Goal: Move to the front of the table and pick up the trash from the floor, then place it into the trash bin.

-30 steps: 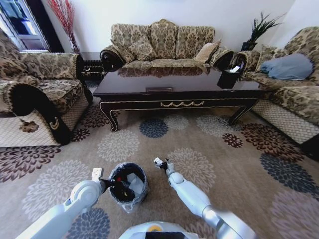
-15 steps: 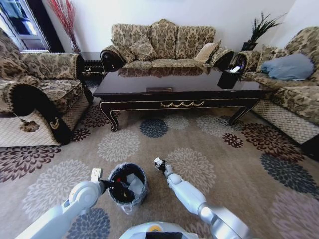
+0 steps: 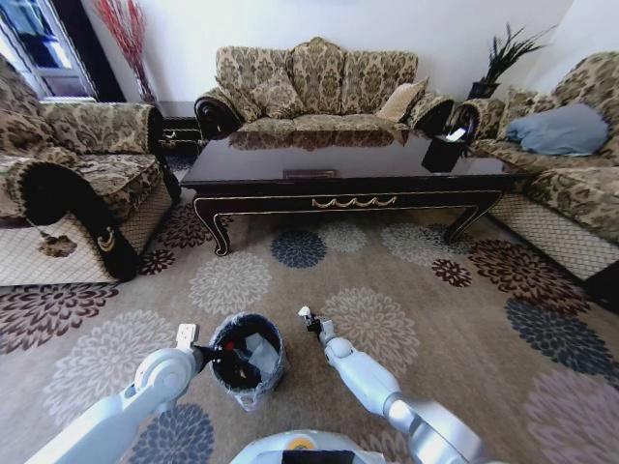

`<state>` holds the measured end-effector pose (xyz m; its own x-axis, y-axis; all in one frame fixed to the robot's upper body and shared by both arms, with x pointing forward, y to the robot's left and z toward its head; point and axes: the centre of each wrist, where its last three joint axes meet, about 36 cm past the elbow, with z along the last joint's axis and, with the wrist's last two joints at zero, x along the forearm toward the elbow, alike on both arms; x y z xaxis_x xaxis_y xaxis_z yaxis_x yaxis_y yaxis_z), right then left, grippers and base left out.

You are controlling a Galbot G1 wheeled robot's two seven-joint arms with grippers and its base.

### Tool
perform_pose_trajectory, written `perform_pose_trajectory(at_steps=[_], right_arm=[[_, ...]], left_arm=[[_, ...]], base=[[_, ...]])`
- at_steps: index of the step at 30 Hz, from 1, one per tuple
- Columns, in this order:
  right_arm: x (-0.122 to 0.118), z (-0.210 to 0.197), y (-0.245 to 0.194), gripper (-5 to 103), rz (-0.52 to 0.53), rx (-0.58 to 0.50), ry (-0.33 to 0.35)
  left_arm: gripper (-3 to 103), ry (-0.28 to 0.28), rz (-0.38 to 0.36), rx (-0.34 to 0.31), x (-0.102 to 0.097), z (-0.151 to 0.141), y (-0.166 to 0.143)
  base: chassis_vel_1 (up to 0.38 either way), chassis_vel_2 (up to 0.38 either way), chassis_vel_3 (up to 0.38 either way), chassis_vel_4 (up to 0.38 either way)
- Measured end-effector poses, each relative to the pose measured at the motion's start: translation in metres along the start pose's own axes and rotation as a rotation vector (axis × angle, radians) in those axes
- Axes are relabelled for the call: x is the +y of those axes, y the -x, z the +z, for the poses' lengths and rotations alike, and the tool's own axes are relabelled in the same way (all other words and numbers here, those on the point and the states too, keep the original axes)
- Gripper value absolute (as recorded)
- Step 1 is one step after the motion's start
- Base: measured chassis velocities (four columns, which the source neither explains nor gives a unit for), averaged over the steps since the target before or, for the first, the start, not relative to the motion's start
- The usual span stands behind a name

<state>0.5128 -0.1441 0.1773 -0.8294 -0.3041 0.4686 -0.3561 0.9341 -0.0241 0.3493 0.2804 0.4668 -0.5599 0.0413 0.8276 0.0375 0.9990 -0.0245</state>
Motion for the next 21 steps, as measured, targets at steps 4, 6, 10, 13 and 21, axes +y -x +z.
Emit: perform_pose_trajectory(at_steps=[4, 6, 10, 13, 21], right_arm=[[-0.001, -0.012, -0.004, 1, 0.001, -0.025, 0.013], [-0.002, -0.025, -0.009, 0, 0.014, -0.060, 0.020], [-0.009, -0.045, -0.023, 0, 0.031, -0.108, 0.047], [-0.012, -0.054, -0.035, 0, 0.031, -0.132, 0.065], [-0.068, -0.087, -0.124, 0, 0.066, -0.228, 0.052]], left_arm=[[0, -0.001, -0.001, -0.004, -0.001, -0.002, -0.001], [0, -0.001, 0.000, -0.007, -0.002, -0.004, 0.000], [0, 0.000, -0.008, -0.010, -0.001, -0.008, 0.003], [0, 0.003, -0.010, -0.010, -0.001, -0.011, 0.005], [0, -0.052, 0.032, 0.026, -0.004, -0.040, 0.018]], base=[[0.000, 0.000, 0.000, 0.000], [0.000, 0.000, 0.000, 0.000], [0.000, 0.000, 0.000, 0.000], [0.000, 0.000, 0.000, 0.000], [0.000, 0.000, 0.000, 0.000]])
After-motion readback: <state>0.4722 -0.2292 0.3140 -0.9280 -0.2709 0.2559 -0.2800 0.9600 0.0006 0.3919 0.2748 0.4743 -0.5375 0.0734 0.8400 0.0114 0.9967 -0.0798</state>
